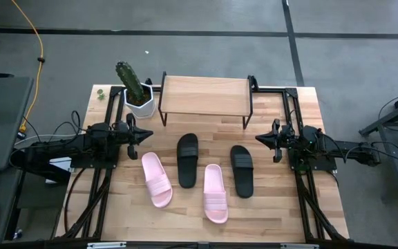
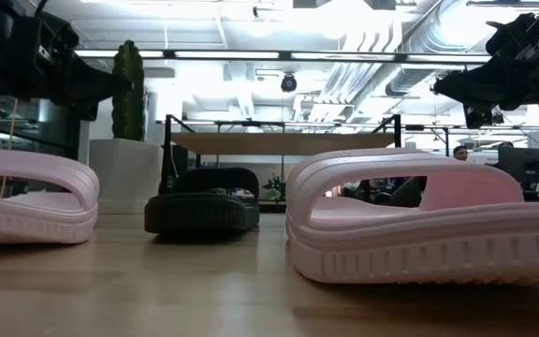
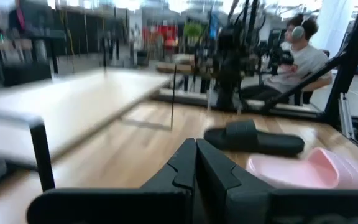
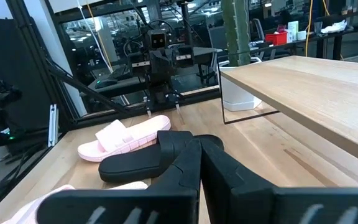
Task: Pick and place slides into the shelf
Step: Put the right pink slipper on the shelf
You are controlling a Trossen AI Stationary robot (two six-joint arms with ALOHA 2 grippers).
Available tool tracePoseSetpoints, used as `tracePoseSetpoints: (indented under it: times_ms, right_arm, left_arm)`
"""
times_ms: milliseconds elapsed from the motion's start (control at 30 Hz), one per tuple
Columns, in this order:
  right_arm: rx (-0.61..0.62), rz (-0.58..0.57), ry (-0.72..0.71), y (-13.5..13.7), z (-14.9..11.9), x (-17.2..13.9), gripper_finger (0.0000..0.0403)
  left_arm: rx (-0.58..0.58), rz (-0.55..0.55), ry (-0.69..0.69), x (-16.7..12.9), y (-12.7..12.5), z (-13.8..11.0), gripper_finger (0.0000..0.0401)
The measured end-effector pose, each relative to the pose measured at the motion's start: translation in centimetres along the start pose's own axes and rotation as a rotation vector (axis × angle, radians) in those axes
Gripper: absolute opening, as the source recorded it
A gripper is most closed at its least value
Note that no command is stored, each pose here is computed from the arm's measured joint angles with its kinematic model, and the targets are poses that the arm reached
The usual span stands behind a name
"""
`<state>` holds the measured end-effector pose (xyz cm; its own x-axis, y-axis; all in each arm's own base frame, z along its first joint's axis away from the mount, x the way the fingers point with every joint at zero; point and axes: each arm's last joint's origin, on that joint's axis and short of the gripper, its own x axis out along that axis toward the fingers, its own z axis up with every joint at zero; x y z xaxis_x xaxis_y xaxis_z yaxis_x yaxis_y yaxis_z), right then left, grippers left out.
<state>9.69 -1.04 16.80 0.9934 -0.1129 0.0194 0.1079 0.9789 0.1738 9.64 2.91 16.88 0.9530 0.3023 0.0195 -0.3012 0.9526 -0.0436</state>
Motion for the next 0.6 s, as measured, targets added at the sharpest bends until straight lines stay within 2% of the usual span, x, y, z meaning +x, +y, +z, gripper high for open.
tracePoseSetpoints:
  times_ms: [133,367,600]
  right_arm:
    - [0.005,0.000,-0.002,0.0,0.0,0.0,0.0000]
    - [-0.079,-0.020,-0.009,-0.1,0.1,0.0,0.0000]
    - [-0.286,-0.063,-0.119,0.0,1.1,-0.1,0.0000]
  left_arm:
    - [0.072,0.000,-0.024,0.0,0.0,0.2,0.0001]
    - [0.060,0.000,-0.024,0.0,0.0,0.2,0.0001]
    - [0.102,-0.005,-0.248,-0.3,-0.1,2.4,0.0001]
